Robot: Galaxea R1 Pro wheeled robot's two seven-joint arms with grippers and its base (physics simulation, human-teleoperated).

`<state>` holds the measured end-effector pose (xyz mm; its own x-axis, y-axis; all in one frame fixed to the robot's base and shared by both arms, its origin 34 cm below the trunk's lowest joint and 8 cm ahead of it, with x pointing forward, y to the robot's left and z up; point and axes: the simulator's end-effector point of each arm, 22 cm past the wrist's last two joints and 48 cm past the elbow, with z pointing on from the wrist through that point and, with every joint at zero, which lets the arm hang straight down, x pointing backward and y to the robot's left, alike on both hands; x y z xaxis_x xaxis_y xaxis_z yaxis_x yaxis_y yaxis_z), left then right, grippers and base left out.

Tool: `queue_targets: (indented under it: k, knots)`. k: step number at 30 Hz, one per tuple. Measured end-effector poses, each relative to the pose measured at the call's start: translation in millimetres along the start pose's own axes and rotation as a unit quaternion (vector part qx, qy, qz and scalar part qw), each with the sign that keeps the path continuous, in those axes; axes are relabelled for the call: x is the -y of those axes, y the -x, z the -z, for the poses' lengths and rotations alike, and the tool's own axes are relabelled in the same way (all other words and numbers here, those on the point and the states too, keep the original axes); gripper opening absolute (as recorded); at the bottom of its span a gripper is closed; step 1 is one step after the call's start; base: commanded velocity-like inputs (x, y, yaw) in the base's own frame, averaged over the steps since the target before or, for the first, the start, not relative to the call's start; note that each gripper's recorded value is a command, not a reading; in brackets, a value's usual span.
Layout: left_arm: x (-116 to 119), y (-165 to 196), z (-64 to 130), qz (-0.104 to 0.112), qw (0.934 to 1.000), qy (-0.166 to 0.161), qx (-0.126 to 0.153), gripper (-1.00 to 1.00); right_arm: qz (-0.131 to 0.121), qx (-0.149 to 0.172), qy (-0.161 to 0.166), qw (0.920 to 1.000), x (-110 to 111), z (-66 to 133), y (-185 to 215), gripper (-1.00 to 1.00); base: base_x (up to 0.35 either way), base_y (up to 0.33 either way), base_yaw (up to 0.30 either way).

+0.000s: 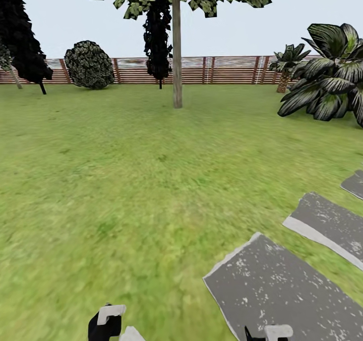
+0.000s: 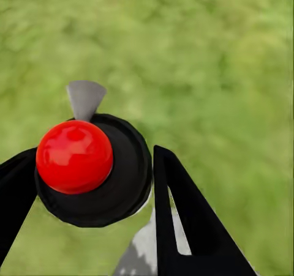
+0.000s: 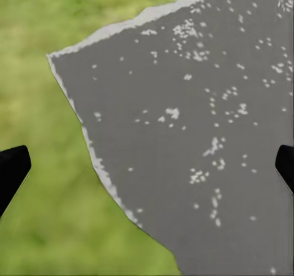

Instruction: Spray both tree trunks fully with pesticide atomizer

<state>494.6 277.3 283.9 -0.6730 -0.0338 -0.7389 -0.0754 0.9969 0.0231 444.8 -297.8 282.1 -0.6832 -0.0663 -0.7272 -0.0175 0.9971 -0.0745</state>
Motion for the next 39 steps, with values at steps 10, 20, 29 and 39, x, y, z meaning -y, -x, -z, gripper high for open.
queue_targets:
  k: [10,20,29,39]
  knots:
    - [0.1,0.0,0.0,0.000,1.0000,0.000,0.000,-1.00,0.000,0.000,0.000,1.0000,0.3,0.0,0.0,1.00,0.341,0.000,0.000]
    - [-0.3,0.0,0.0,0.000,1.0000,0.000,0.000,-1.00,0.001,0.000,0.001,1.0000,-0.1,0.1,-0.5,1.00,0.341,0.000,0.000]
    - [-0.3,0.0,0.0,0.000,1.0000,0.000,0.000,-1.00,0.001,-0.001,0.001,1.0000,-0.1,0.1,-0.5,1.00,0.341,0.000,0.000]
    - [-1.9,-0.5,0.2,-0.001,1.0000,0.001,0.000,-1.00,0.001,-0.001,0.001,1.0000,-0.4,0.1,-0.5,1.00,0.341,0.000,0.000]
